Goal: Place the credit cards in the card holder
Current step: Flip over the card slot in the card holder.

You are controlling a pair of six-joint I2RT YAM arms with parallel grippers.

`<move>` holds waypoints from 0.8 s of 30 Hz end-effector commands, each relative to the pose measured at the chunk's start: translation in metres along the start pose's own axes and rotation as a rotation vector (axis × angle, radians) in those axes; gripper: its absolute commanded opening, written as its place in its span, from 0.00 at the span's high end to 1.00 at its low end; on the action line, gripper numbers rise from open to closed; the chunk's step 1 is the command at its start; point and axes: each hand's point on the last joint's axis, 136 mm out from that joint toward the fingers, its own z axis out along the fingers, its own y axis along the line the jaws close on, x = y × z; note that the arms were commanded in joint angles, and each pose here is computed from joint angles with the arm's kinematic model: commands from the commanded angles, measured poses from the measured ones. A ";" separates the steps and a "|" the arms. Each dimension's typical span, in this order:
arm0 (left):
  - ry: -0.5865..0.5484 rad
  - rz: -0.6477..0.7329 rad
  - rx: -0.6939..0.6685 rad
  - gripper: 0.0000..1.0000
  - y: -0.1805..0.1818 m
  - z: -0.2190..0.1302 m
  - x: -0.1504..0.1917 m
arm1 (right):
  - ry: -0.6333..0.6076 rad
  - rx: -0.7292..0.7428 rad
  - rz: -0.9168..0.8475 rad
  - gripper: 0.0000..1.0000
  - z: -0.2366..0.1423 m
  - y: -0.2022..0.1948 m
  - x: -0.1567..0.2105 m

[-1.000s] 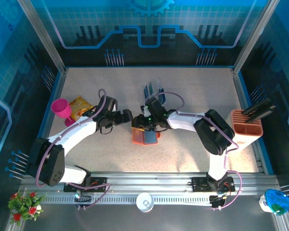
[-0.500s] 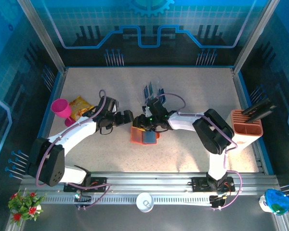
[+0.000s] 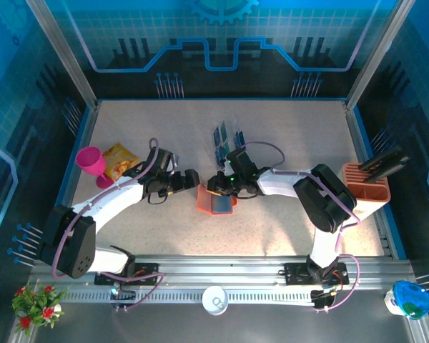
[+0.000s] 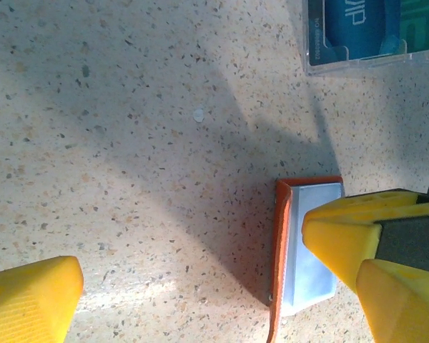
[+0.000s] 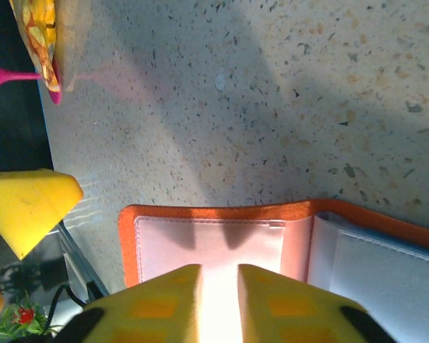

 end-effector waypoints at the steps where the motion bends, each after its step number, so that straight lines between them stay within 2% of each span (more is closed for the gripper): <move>1: 0.004 0.056 0.030 0.01 -0.009 -0.002 0.007 | 0.003 -0.019 -0.007 0.84 -0.004 0.004 0.002; 8: 0.036 0.112 0.025 0.01 -0.019 0.008 0.018 | 0.013 -0.009 -0.004 0.86 0.007 0.002 0.001; 13: 0.070 0.130 -0.011 0.01 -0.013 0.022 0.030 | 0.002 -0.014 -0.008 0.86 0.004 0.005 -0.003; 24: 0.123 0.161 -0.122 0.01 0.016 0.042 0.044 | -0.092 -0.007 -0.014 0.85 -0.040 0.010 -0.031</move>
